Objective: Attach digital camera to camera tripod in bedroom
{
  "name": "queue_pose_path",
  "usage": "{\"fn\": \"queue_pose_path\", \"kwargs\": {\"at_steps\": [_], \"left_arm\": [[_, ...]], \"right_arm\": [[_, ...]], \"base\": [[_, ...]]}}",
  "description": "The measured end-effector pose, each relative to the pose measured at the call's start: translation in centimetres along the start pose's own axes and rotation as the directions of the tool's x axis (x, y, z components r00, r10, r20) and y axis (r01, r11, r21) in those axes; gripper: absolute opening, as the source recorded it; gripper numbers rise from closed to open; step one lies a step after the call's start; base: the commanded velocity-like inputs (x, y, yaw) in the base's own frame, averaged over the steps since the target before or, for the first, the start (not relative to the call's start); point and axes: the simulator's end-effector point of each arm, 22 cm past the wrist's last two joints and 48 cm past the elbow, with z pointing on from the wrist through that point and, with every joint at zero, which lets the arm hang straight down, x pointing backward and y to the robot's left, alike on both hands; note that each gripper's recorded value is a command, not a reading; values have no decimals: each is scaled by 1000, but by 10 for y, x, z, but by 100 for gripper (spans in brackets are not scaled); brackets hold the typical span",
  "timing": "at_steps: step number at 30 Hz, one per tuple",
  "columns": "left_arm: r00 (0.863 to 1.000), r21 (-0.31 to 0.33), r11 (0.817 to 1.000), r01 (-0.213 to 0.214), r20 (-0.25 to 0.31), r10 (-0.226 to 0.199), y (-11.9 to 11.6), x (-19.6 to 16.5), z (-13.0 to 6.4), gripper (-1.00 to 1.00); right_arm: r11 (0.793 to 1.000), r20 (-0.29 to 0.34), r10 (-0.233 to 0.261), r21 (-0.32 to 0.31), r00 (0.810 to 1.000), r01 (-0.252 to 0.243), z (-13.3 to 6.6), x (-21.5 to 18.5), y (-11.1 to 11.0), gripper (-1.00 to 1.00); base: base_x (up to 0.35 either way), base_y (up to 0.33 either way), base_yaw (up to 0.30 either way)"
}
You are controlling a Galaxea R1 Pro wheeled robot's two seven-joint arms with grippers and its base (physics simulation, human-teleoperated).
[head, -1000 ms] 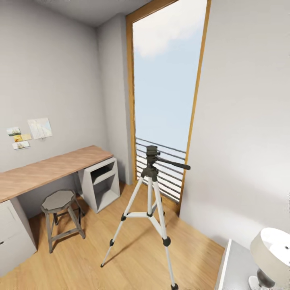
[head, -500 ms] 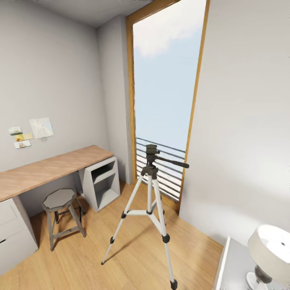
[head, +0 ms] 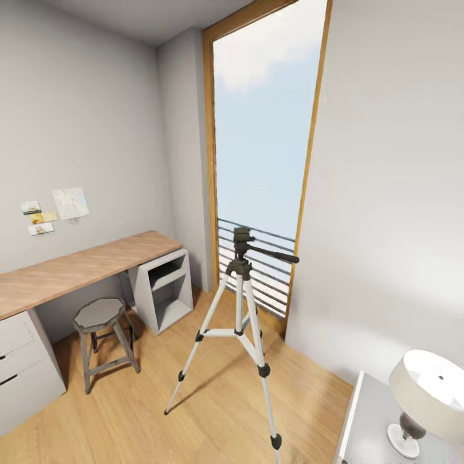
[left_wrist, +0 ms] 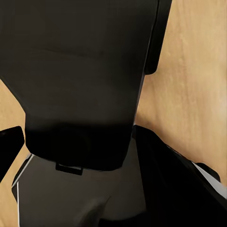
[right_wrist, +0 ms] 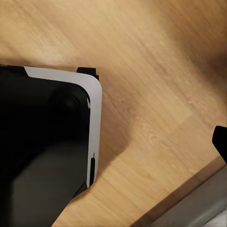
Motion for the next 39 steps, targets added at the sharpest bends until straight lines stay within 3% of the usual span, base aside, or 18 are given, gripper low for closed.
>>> {"fn": "queue_pose_path", "kwargs": {"at_steps": [29, 39], "left_arm": [[1000, 0, 1000, -5, -1, 5, 0, 0, 0, -100], [1000, 0, 1000, -5, 0, 5, 0, 0, 0, -100]], "right_arm": [[1000, 0, 1, 0, 1000, -1, 0, 0, 0, 100], [1000, -1, 2, -2, 1000, -2, 0, 0, 2, 100]], "base": [[-1, -60, 0], [0, -2, -173]]}}
